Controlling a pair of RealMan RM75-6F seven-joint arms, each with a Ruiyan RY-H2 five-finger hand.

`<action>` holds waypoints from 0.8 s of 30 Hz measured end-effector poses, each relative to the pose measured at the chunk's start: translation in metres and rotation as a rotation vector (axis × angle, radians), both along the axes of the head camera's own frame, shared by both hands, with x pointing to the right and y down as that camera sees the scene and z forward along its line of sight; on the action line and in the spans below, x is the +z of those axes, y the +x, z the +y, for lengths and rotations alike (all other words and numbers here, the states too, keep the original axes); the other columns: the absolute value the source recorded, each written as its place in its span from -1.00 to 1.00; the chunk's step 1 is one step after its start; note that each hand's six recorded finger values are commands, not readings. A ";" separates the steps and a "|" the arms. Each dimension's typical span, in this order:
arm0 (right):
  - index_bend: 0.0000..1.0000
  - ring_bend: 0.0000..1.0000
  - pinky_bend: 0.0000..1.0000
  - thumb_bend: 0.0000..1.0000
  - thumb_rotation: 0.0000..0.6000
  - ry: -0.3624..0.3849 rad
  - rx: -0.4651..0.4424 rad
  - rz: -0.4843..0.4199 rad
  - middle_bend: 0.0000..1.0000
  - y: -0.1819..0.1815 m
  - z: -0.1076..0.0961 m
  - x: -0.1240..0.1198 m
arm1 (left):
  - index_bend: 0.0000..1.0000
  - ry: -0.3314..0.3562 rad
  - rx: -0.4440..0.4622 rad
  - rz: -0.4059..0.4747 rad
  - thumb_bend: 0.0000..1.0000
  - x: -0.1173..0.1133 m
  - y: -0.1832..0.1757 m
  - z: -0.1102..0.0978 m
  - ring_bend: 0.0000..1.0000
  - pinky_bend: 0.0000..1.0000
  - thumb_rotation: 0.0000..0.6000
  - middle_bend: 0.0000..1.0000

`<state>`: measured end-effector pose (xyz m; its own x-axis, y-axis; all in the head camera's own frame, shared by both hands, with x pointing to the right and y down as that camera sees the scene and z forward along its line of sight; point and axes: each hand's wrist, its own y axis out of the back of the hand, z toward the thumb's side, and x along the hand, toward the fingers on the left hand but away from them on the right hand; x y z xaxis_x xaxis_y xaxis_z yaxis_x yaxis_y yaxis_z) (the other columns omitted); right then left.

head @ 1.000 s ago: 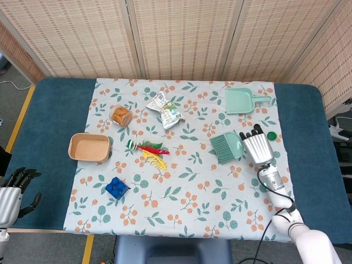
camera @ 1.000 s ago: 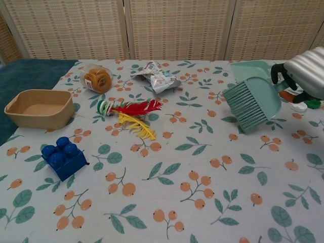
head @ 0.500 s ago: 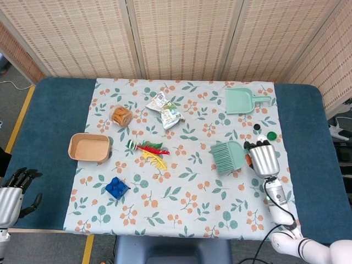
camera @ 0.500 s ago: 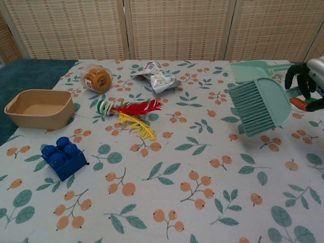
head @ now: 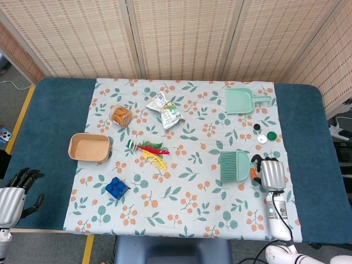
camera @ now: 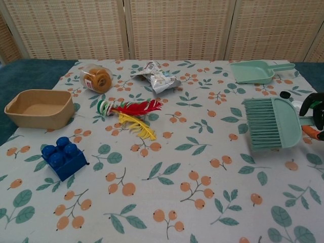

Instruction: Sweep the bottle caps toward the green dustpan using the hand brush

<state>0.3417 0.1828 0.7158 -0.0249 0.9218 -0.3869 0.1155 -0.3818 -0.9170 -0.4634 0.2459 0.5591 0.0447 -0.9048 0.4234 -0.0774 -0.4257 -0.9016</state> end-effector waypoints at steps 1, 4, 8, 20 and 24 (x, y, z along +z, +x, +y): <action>0.41 0.13 0.06 1.00 1.00 0.001 0.007 -0.002 0.36 0.000 0.000 0.002 | -0.46 0.000 -0.001 0.001 -0.25 0.000 0.000 0.000 -0.75 -0.29 1.00 -0.58; 0.41 0.13 0.06 1.00 1.00 -0.008 0.033 -0.015 0.37 0.001 0.000 0.011 | -0.46 0.001 -0.002 0.002 -0.25 0.000 -0.001 0.000 -0.74 -0.29 1.00 -0.58; 0.37 0.12 0.06 1.00 1.00 -0.029 0.058 -0.026 0.37 0.004 0.001 0.023 | -0.46 0.001 -0.003 0.002 -0.25 0.000 -0.001 0.000 -0.74 -0.29 1.00 -0.58; -0.69 -0.67 -0.38 0.10 1.00 -0.141 0.049 -0.108 -0.37 0.006 0.014 0.047 | -0.46 0.000 -0.001 0.004 -0.25 0.000 -0.001 0.000 -0.74 -0.29 1.00 -0.54; -0.83 -0.80 -0.40 -0.20 1.00 -0.139 0.041 -0.132 -0.57 0.004 0.013 0.042 | -0.46 -0.001 0.000 0.003 -0.25 0.000 -0.001 0.000 -0.74 -0.29 1.00 -0.54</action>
